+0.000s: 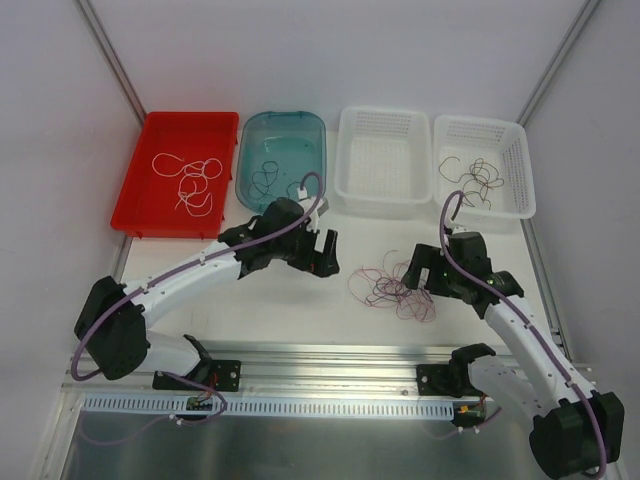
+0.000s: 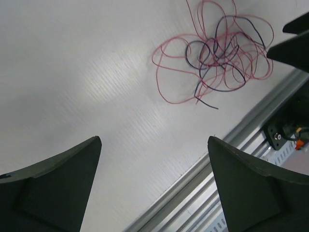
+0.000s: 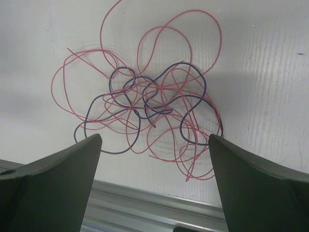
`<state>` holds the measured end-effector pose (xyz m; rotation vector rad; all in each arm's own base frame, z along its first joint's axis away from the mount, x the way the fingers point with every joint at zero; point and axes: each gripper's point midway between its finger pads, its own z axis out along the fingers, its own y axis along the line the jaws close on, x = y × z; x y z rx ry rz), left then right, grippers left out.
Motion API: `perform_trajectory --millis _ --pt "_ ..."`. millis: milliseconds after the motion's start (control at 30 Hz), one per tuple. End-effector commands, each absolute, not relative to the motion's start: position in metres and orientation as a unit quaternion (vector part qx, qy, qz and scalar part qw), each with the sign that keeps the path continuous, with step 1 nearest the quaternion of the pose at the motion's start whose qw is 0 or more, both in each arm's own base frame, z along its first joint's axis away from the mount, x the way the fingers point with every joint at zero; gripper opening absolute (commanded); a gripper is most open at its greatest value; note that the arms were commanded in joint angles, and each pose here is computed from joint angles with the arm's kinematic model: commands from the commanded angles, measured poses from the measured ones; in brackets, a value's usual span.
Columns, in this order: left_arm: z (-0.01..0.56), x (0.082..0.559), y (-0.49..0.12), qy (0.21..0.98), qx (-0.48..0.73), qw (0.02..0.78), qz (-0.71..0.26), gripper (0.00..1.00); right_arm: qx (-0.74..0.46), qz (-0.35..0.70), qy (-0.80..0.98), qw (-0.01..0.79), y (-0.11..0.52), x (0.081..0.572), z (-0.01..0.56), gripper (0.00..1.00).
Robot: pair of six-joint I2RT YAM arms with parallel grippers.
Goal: Untangle the cables
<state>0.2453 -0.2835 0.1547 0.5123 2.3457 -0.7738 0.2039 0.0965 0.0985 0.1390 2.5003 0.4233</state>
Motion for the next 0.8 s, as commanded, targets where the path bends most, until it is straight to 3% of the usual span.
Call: perform_trajectory --millis 0,233,567,767 --pt "0.146 0.227 -0.296 0.888 0.175 0.296 -0.304 0.93 0.062 0.154 0.942 0.293 0.098 0.209 0.087 0.98" --pt "0.098 0.207 -0.292 0.914 0.135 0.248 -0.291 0.93 0.056 0.177 0.951 0.248 0.125 0.206 0.057 0.99" --pt "0.093 0.216 -0.259 0.918 0.082 0.304 -0.242 0.94 -0.036 0.256 0.94 0.223 0.244 0.208 0.072 0.99" --pt "0.104 0.214 -0.25 0.911 0.044 0.323 -0.252 0.92 -0.019 0.219 0.939 0.264 0.239 0.222 0.083 0.99"
